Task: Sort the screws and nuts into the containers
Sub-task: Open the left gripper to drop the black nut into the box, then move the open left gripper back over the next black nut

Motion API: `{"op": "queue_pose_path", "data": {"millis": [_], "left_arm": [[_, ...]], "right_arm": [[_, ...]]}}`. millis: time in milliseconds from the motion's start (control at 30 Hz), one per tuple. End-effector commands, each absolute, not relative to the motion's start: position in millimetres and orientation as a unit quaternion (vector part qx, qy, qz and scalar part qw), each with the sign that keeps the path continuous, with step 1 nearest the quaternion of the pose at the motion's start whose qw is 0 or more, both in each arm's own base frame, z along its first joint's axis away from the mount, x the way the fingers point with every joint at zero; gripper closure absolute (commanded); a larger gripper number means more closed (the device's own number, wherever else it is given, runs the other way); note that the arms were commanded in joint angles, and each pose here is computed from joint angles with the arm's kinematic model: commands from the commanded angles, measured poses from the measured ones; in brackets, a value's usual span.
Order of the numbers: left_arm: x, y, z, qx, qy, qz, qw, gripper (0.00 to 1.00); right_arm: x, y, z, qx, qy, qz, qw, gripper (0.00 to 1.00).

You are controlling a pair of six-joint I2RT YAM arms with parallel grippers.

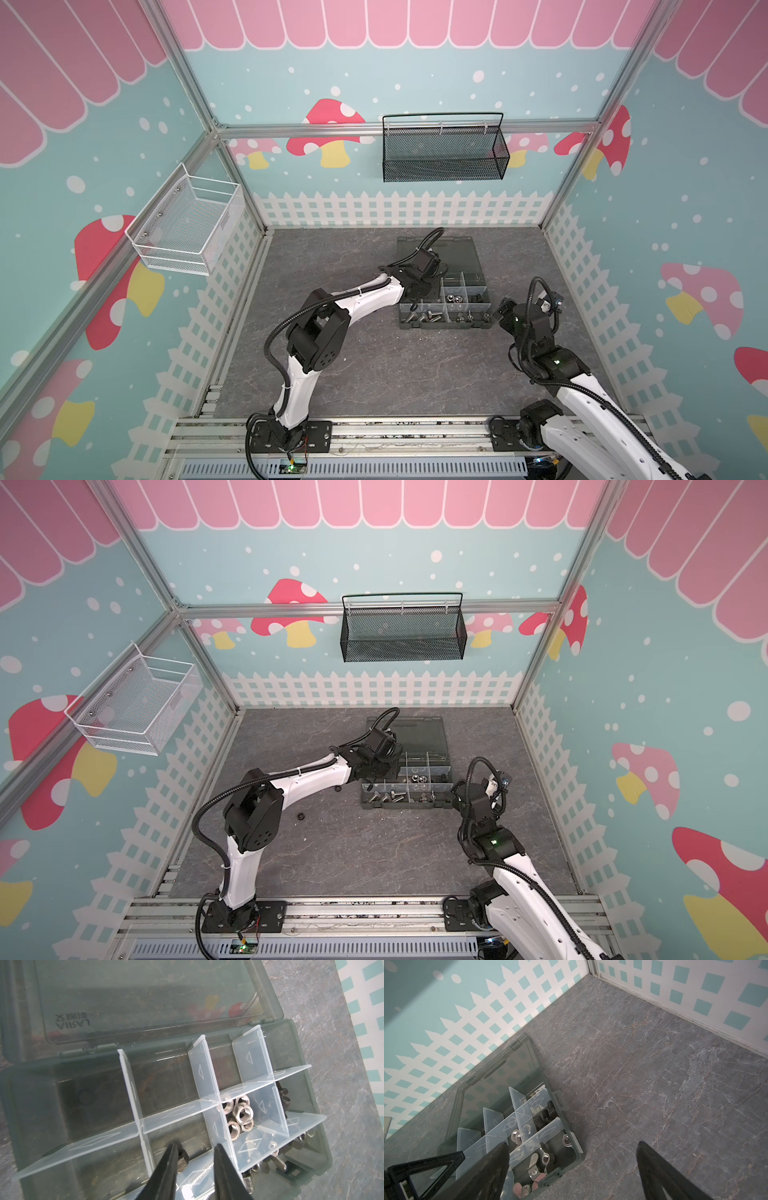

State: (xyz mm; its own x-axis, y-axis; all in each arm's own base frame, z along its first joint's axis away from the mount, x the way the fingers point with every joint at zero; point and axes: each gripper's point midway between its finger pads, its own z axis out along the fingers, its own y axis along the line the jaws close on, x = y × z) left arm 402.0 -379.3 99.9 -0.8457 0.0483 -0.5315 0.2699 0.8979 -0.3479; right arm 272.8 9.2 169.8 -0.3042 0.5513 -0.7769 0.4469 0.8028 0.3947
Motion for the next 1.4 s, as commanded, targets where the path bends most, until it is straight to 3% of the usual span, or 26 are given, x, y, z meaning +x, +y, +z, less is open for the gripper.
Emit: {"op": "queue_pose_path", "data": {"millis": [0, 300, 533, 900, 1367], "left_arm": [[400.4, -377.2, 143.2, 0.093, 0.924, -0.219, 0.3, 0.63], [392.0, -329.6, 185.6, 0.066, 0.913, -0.178, 0.362, 0.34], [385.7, -261.6, 174.2, 0.005, 0.922, -0.127, 0.366, 0.27], [378.2, -166.6, 109.1, -0.059, 0.953, -0.013, 0.297, 0.35], [389.3, -157.3, 53.3, -0.054, 0.971, 0.014, 0.233, 0.44]], "right_arm": [[274.0, 7.1, 173.0, 0.321, 0.8, 0.055, 0.505, 0.03], [273.9, 7.1, 172.7, 0.321, 0.8, 0.055, 0.504, 0.03], [274.0, 7.2, 172.4, 0.321, 0.8, 0.054, 0.504, 0.03], [277.0, 9.9, 170.8, 0.318, 0.803, 0.056, 0.5, 0.03], [275.3, 8.5, 169.9, 0.319, 0.803, 0.054, 0.501, 0.03]]}}
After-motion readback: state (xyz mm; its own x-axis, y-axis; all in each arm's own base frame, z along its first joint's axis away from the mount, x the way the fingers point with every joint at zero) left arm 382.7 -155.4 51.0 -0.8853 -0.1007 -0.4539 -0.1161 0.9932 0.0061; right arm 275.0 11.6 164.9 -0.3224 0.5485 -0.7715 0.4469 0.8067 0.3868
